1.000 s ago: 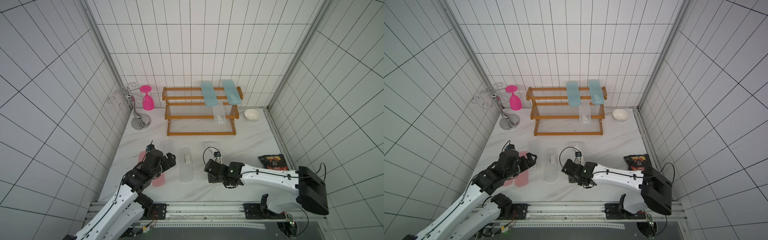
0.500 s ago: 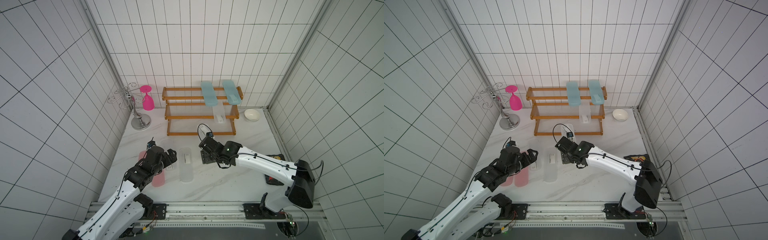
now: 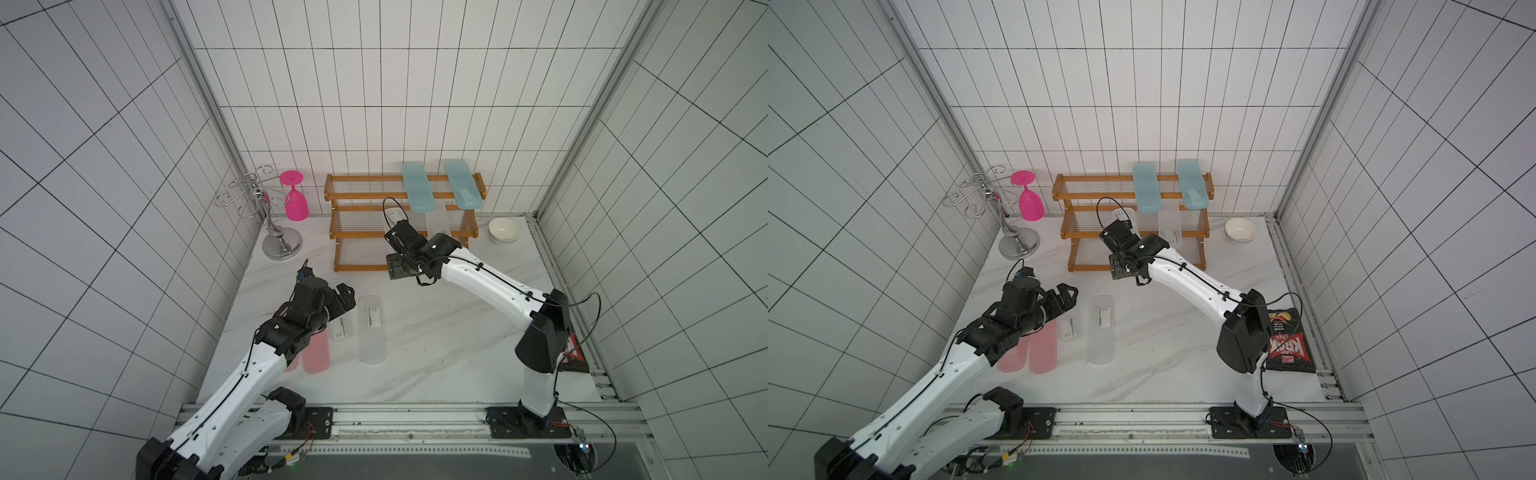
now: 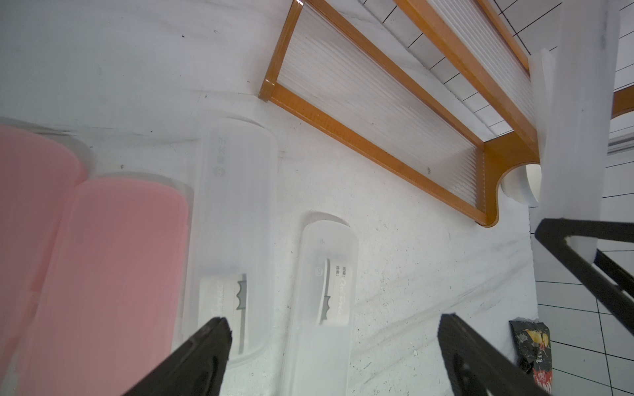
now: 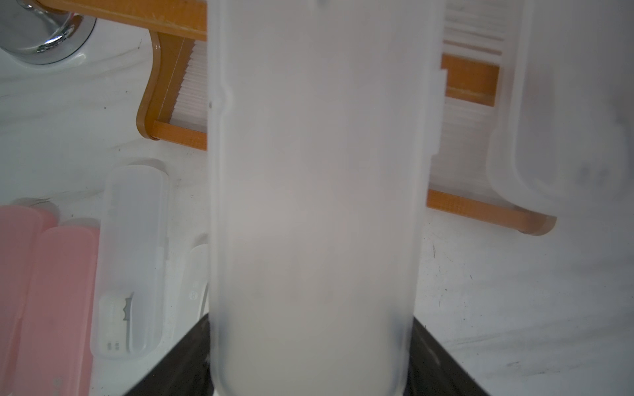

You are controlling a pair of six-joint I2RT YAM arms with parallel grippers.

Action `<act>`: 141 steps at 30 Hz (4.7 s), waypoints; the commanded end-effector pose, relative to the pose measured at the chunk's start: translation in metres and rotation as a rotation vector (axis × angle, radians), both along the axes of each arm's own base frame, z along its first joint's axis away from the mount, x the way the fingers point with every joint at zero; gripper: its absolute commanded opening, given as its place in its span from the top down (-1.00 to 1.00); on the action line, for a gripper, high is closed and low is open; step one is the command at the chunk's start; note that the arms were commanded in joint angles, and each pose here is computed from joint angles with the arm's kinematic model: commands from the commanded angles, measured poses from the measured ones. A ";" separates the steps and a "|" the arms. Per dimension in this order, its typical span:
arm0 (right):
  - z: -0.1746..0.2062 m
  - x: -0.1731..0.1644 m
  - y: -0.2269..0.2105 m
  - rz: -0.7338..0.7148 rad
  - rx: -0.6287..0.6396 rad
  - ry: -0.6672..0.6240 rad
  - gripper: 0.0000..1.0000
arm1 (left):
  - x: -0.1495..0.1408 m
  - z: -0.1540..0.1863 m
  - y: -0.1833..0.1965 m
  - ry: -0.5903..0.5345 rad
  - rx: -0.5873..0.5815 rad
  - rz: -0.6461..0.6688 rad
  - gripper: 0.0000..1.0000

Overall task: Place the pencil cases on the shelf according to color
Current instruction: Place the pencil case on the shelf, then pick up the pencil case from the center of the board.

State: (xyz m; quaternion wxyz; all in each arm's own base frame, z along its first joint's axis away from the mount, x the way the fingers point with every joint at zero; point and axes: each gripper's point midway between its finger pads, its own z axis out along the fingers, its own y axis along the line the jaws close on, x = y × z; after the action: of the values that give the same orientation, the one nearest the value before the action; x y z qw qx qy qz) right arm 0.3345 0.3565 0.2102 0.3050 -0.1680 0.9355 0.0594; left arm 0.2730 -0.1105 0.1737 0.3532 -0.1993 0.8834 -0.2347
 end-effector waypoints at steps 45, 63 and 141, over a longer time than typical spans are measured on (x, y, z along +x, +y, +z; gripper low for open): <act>0.008 0.064 -0.009 -0.137 0.017 0.001 -0.98 | -0.017 -0.024 -0.014 0.110 -0.041 -0.110 -0.96; 0.016 -0.030 -0.035 -0.088 0.057 -0.032 -0.98 | -0.045 -0.038 -0.010 0.170 -0.041 -0.096 -0.95; -0.141 -0.168 -0.064 0.112 0.077 0.224 -0.98 | -0.001 -0.006 0.026 0.049 -0.019 0.061 -0.95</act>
State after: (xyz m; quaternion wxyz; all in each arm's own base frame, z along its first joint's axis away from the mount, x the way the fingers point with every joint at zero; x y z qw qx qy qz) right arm 0.1704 0.3003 0.0739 0.2058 -0.1888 0.9506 0.1359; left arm 0.2746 -0.0800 0.1620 0.3337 -0.2424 0.8847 -0.2173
